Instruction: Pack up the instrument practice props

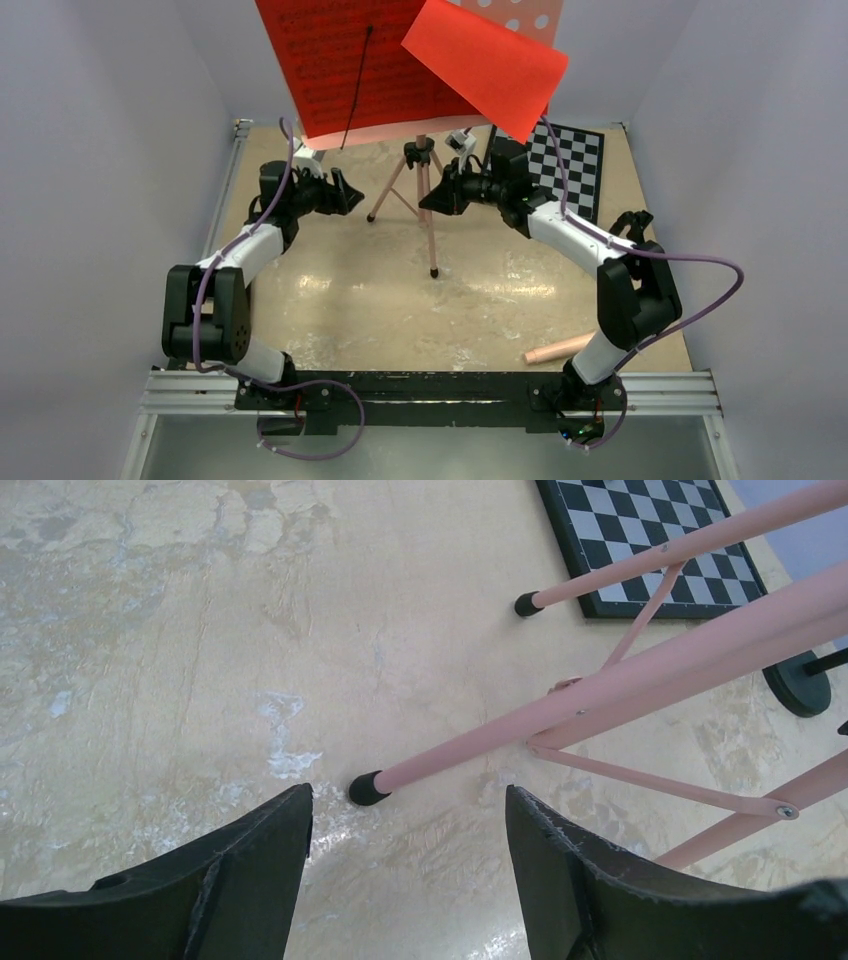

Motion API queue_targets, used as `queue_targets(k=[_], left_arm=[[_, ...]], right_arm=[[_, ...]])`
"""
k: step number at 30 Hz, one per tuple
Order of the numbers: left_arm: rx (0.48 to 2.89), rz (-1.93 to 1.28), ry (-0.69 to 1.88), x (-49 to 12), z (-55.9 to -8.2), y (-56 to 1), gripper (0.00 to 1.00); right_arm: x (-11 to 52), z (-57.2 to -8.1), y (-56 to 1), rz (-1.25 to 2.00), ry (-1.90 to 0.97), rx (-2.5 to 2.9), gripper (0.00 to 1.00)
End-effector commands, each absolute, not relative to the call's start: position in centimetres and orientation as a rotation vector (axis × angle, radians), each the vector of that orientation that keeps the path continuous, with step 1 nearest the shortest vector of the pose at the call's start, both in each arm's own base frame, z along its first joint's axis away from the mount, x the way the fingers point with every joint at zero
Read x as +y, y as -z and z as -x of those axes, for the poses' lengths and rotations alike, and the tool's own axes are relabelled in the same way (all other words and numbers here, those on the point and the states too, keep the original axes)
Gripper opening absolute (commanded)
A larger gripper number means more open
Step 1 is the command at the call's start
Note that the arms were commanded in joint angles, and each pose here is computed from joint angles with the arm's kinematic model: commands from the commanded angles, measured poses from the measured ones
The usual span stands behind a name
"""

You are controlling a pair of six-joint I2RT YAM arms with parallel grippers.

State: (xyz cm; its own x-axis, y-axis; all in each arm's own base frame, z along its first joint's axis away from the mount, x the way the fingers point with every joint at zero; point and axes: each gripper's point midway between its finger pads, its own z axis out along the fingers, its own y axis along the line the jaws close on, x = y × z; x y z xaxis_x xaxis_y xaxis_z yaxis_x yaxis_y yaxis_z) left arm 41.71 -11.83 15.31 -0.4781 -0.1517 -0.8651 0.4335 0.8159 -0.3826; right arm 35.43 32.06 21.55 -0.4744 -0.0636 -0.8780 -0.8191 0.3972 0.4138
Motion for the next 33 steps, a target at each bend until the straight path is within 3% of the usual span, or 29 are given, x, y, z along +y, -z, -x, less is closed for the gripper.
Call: queue_targets(k=[1, 3, 6, 8, 10, 12, 18, 24, 33], left_arm=[[1.926, -0.25, 0.672, -11.6, -41.0, -16.5, 0.75], [1.931, -0.252, 0.666, -11.6, -40.8, -16.4, 0.75], [1.944, -0.252, 0.663, -11.4, -40.4, -16.1, 0.75], [1.957, -0.256, 0.659, -11.4, -40.2, -15.9, 0.76], [1.968, -0.277, 0.647, -11.3, -39.9, -15.7, 0.77], [1.966, -0.307, 0.619, -10.9, -39.9, -16.1, 0.78], [1.984, -0.277, 0.562, -8.6, -39.5, -17.9, 0.8], [2.028, -0.178, 0.466, -3.7, -35.4, -19.7, 0.86], [1.766, -0.465, 0.337, -3.2, -28.8, -29.7, 0.89]], right_arm=[[32.4, -31.6, -24.8, 0.754, -1.33, 1.826, 0.0], [32.3, -31.6, -24.3, 0.753, -1.329, 1.842, 0.03], [32.4, -31.8, -23.7, 0.761, -1.318, 1.861, 0.19], [32.3, -31.9, -23.5, 0.788, -1.304, 1.852, 0.39], [32.1, -32.1, -23.3, 0.786, -1.272, 1.849, 0.74], [31.7, -32.3, -23.4, 0.783, -1.237, 1.845, 0.96], [28.5, -30.8, -22.5, 0.913, -1.085, 1.887, 0.99], [22.3, -28.5, -21.9, 1.002, -0.874, 1.941, 0.99], [19.3, -19.2, -27.6, 1.246, -0.78, 1.67, 0.99]])
